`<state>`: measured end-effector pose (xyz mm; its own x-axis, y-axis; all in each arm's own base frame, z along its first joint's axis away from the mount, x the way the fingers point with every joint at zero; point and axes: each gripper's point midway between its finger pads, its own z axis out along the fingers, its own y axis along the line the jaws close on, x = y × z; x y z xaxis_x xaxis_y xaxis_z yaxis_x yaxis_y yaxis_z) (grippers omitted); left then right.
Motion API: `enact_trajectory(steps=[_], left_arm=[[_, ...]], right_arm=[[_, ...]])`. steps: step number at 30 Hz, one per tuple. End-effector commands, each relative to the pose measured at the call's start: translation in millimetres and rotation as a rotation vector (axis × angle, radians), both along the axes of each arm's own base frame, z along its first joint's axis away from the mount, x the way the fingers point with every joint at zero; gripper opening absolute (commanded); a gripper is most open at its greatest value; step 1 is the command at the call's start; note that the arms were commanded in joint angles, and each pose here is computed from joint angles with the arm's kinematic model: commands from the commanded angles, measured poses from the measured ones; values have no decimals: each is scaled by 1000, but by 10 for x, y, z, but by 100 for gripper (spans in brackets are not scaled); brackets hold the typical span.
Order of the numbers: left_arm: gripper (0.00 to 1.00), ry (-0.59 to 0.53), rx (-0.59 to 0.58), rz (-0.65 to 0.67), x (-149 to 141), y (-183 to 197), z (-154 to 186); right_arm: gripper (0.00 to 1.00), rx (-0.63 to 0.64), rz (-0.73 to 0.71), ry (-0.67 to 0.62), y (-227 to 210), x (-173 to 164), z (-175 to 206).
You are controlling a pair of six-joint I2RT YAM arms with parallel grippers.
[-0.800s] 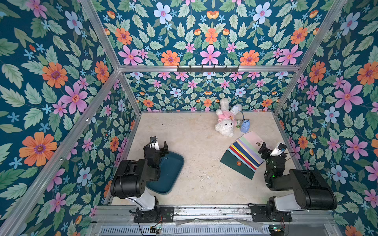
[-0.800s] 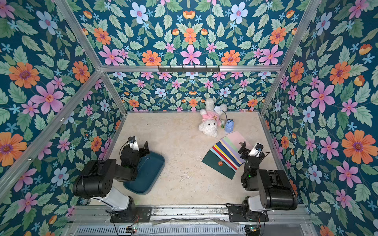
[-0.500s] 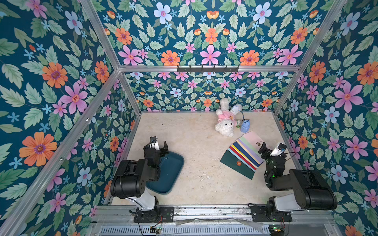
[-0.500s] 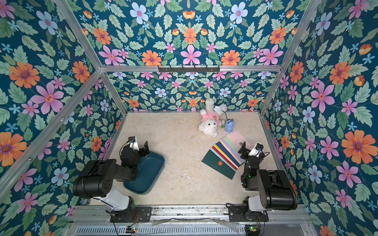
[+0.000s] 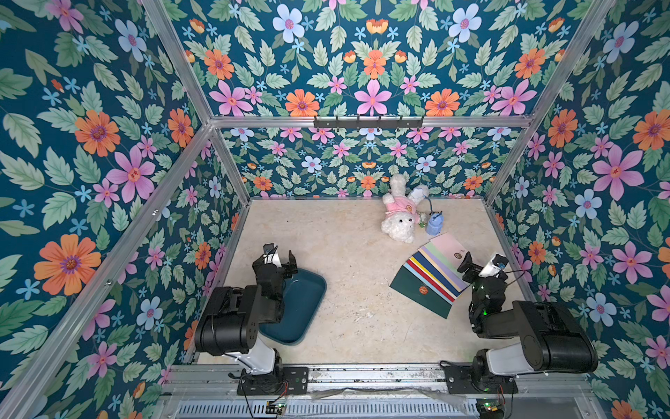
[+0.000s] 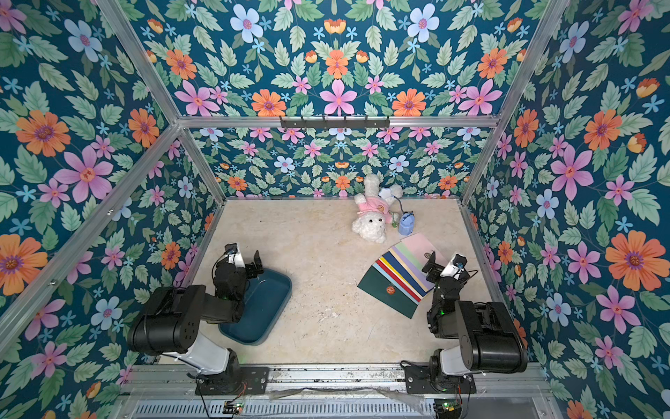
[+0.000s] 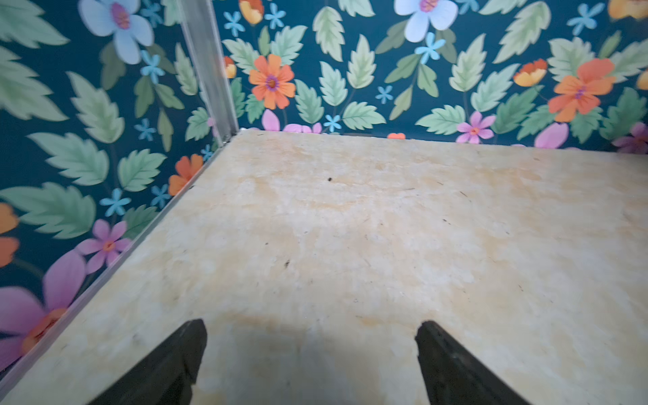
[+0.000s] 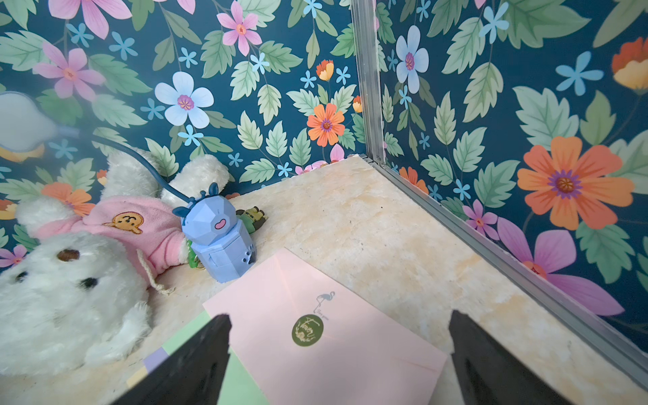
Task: Put the sealed envelopes into the storage box
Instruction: Move the storage box to the center of the board.
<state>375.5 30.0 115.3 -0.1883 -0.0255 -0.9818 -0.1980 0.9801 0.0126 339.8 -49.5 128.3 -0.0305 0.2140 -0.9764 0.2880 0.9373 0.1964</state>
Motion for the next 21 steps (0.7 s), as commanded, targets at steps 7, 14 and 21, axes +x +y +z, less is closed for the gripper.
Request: enact_trajectory(steps=[7, 14, 21], left_arm=[[100, -185, -351, 233, -184, 134, 896], [99, -38, -610, 171, -234, -104, 963], [84, 467, -615, -75, -629, -874, 376]], right_arm=[[99, 19, -161, -51, -202, -147, 306], [99, 440, -171, -148, -229, -265, 582], [95, 462, 64, 46, 223, -231, 636]])
